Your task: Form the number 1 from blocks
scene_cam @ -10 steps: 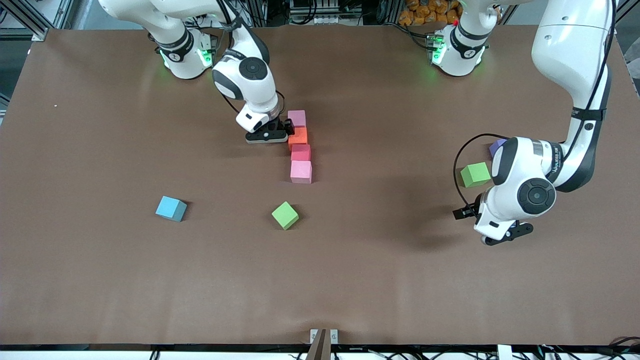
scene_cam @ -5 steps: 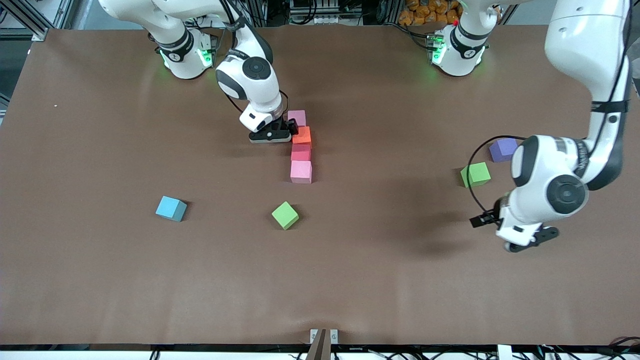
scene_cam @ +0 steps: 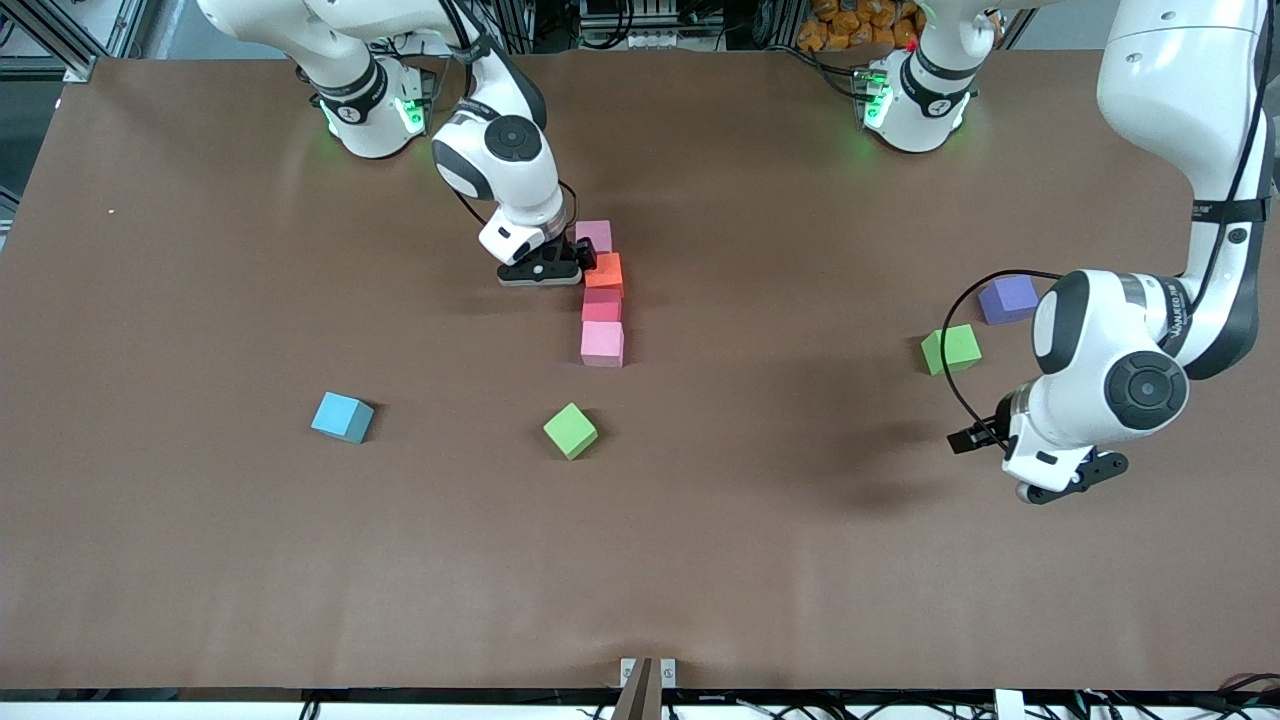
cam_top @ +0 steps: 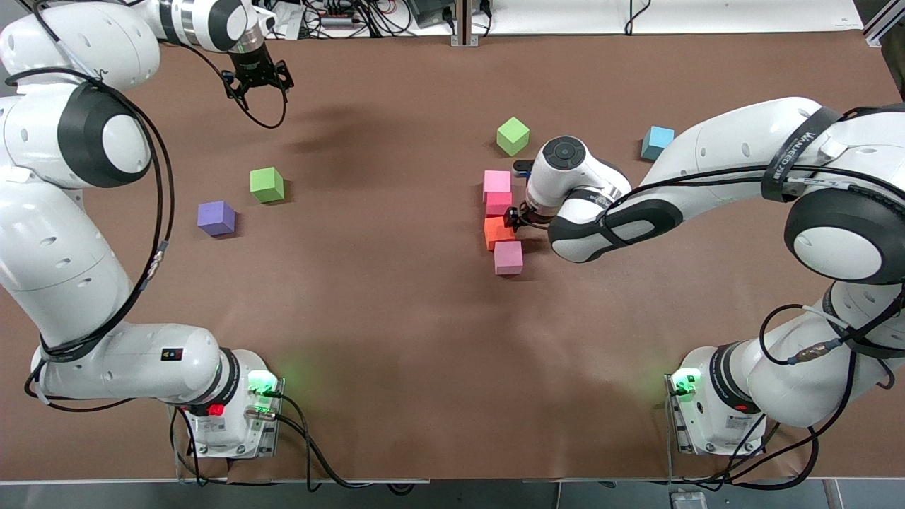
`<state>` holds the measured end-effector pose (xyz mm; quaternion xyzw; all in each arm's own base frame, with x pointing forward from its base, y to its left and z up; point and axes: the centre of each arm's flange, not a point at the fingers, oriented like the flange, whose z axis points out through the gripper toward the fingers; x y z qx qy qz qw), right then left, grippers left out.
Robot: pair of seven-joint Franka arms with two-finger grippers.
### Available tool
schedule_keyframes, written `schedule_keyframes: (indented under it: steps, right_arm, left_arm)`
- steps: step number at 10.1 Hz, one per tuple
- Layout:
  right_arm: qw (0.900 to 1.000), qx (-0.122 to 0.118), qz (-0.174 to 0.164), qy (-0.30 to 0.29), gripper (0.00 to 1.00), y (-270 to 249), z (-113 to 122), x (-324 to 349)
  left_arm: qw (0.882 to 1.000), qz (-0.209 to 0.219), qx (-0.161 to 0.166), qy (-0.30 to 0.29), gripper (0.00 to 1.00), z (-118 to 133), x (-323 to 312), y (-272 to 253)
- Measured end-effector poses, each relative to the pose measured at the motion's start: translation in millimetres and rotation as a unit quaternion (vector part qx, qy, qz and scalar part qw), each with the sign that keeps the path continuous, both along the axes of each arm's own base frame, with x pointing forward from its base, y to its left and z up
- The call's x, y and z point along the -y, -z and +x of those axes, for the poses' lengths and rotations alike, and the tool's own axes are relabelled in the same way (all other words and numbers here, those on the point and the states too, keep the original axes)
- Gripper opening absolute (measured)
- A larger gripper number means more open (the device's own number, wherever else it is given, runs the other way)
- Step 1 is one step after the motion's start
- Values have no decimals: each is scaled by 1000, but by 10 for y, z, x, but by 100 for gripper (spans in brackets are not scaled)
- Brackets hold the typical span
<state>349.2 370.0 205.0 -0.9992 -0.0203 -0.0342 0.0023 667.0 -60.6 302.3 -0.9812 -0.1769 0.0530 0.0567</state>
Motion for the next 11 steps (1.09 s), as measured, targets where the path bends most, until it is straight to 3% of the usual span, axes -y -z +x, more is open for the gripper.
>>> schedule_keyframes:
  steps: [11]
  right_arm:
    - [999, -16, -27, -34, 100, 66, -309, 310]
  left_arm:
    - [1000, 2, -14, 6, 100, -63, 391, 211]
